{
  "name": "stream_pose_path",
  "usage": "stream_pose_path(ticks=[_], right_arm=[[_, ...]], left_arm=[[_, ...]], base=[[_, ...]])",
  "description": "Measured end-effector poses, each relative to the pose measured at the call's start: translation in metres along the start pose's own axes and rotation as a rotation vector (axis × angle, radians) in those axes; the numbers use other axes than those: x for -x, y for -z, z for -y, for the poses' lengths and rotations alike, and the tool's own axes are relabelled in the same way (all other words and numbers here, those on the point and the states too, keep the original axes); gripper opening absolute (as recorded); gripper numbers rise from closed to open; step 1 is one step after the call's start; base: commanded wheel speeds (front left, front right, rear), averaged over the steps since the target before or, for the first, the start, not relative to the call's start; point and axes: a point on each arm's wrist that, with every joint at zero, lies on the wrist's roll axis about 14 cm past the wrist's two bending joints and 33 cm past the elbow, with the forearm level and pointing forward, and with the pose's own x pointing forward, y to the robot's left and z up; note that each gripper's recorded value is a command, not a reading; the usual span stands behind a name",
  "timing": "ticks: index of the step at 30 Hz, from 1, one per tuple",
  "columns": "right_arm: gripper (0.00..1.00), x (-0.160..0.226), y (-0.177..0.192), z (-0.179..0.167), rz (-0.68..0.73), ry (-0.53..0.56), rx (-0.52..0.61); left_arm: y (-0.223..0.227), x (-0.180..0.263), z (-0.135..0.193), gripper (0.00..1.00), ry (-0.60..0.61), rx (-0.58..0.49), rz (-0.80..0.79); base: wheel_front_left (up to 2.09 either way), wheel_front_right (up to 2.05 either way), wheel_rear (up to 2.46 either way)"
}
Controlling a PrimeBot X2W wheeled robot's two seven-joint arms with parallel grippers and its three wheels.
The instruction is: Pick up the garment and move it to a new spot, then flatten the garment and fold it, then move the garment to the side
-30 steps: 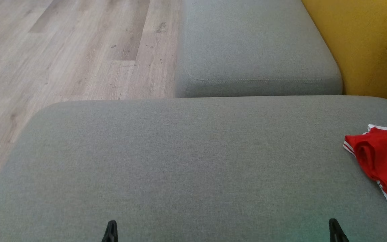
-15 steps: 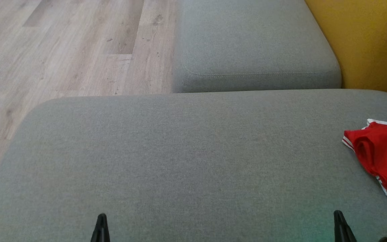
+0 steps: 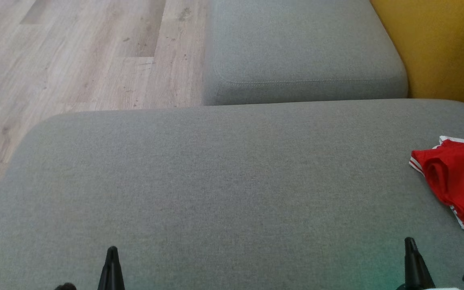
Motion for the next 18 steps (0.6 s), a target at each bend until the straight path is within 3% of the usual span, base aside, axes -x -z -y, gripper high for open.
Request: stream_pose_path(ticks=[18], right_arm=[[0.00,-0.016,-0.010,0.005,0.015,0.031,-0.224]], left_arm=[[-0.008,-0.020,0.000,0.00,-0.003,0.214,-0.017]], base=[[0.00,0.00,0.00]])
